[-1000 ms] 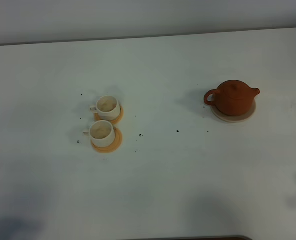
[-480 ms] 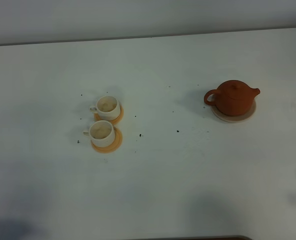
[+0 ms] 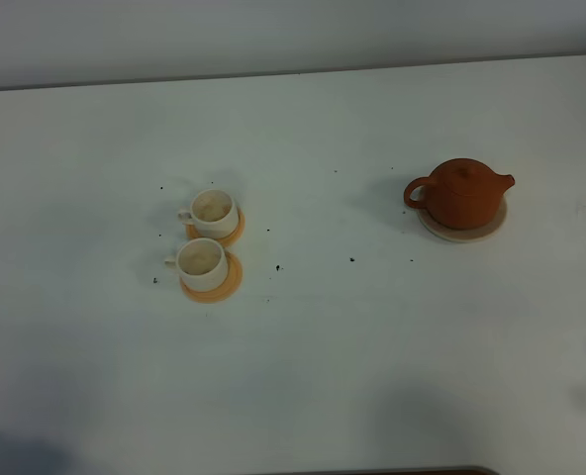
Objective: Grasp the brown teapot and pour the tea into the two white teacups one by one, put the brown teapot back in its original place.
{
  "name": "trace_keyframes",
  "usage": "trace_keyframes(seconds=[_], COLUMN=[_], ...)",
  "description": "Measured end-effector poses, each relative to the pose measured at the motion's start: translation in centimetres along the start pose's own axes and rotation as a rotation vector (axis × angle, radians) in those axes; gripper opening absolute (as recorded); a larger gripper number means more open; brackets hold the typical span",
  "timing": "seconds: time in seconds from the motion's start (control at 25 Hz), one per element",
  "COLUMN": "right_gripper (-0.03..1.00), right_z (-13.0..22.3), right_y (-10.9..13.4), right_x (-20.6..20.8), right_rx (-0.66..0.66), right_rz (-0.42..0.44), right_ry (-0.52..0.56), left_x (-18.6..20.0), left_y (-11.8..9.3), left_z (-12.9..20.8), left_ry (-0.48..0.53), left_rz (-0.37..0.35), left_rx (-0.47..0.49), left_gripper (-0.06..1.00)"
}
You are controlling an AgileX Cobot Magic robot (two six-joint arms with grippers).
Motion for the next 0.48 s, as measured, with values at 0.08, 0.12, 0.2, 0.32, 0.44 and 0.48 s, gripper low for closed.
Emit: trace_keyframes(seconds=[0.08,0.12,0.2,0.32,0.44,0.48], right_gripper=[0.24,0.24,0.24,0.24,0.24,0.24], right_z=[0.07,0.10,0.16,0.18,0.17,0.17], right_y=[0.02,0.05,0.18,0.37,0.45,0.46], right_x=[0.00,0.00,0.00,0.01,0.01,0.01], right_rx=[-0.008,-0.013,-0.022,-0.038,-0.044,-0.044], right_rz=[-0.002,-0.003,-0.013,-0.026,-0.032,-0.032], right_ry=[0.005,0.007,0.012,0.013,0.013,0.013], left_x=[0.00,0.00,0.00,0.00,0.02,0.04], left_y=[-0.01,-0.01,-0.01,-0.01,0.04,0.09], left_z=[0.00,0.00,0.00,0.00,0.02,0.04], left_ry=[0.000,0.000,0.000,0.000,0.002,0.004], left_rz=[0.001,0.001,0.001,0.001,-0.019,-0.036], left_rx=[0.000,0.000,0.000,0.000,0.016,0.028], left_gripper=[0.44,0.44,0.45,0.45,0.45,0.45])
Point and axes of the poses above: a point on each arm's last joint axis where the gripper is mounted, x pointing back along that axis away from the gripper, y along the wrist's bending axis when the last joint is at zero, z = x × y, the point moved 5 cm from there along -x, pointing out along that axis toward the gripper, and after that the axes turned 2 degrees about -x, right-handed, at the moved point
